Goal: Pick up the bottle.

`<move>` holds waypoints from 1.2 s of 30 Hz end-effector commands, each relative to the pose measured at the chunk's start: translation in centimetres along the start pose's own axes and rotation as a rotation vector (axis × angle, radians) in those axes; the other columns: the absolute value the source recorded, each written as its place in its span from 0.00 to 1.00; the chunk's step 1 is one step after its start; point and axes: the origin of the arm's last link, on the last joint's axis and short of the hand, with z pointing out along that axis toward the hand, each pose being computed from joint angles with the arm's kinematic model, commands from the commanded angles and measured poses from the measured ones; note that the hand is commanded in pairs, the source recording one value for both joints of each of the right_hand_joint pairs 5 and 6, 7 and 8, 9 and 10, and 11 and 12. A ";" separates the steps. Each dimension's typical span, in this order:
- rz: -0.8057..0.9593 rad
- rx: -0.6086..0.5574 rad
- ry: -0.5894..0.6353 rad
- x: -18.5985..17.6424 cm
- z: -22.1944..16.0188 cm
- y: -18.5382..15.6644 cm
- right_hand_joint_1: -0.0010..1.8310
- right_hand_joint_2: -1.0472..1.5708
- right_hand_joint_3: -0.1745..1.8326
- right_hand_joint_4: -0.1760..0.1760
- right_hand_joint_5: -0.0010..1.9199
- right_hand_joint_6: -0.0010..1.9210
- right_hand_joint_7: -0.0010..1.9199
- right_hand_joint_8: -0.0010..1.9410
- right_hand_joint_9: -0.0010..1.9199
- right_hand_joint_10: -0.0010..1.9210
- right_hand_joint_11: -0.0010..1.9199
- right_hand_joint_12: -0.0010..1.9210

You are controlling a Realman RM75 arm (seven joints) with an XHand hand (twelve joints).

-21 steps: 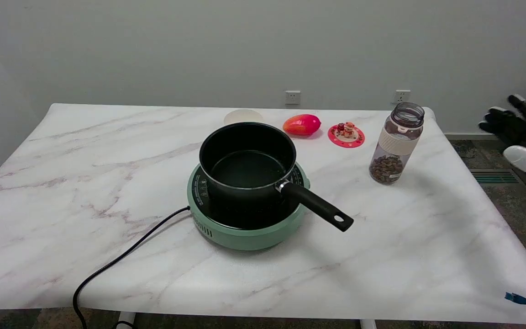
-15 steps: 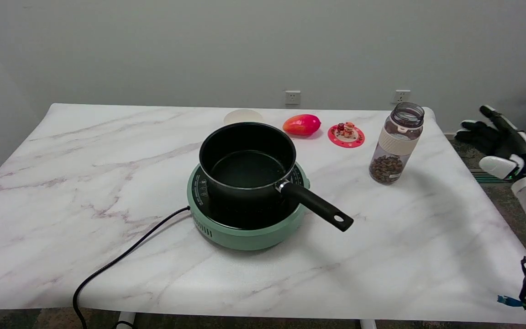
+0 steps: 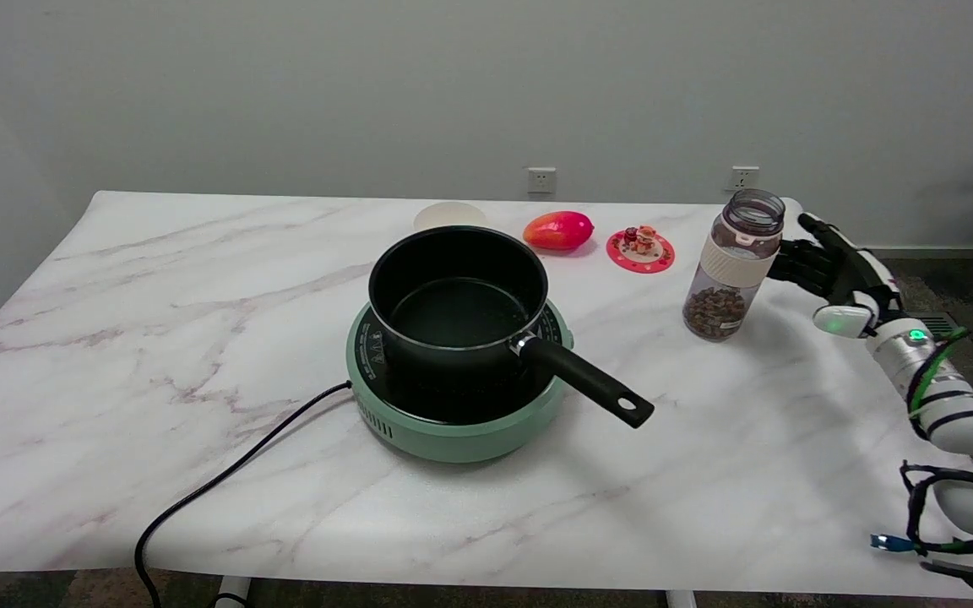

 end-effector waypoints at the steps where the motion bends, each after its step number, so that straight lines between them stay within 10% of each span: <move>1: -0.031 0.055 -0.125 -5.8 5.3 -1.4 0.67 0.02 0.62 0.50 0.08 0.08 0.28 0.27 0.31 0.31 0.32 0.32; 18: 0.004 0.062 -0.166 -8.2 5.5 -1.1 0.69 0.04 0.58 0.50 0.09 0.09 0.28 0.28 0.30 0.30 0.31 0.31; 36: 0.018 0.065 -0.124 -6.9 4.8 -0.8 0.82 0.40 0.47 0.50 0.25 0.25 0.46 0.46 0.45 0.45 0.28 0.28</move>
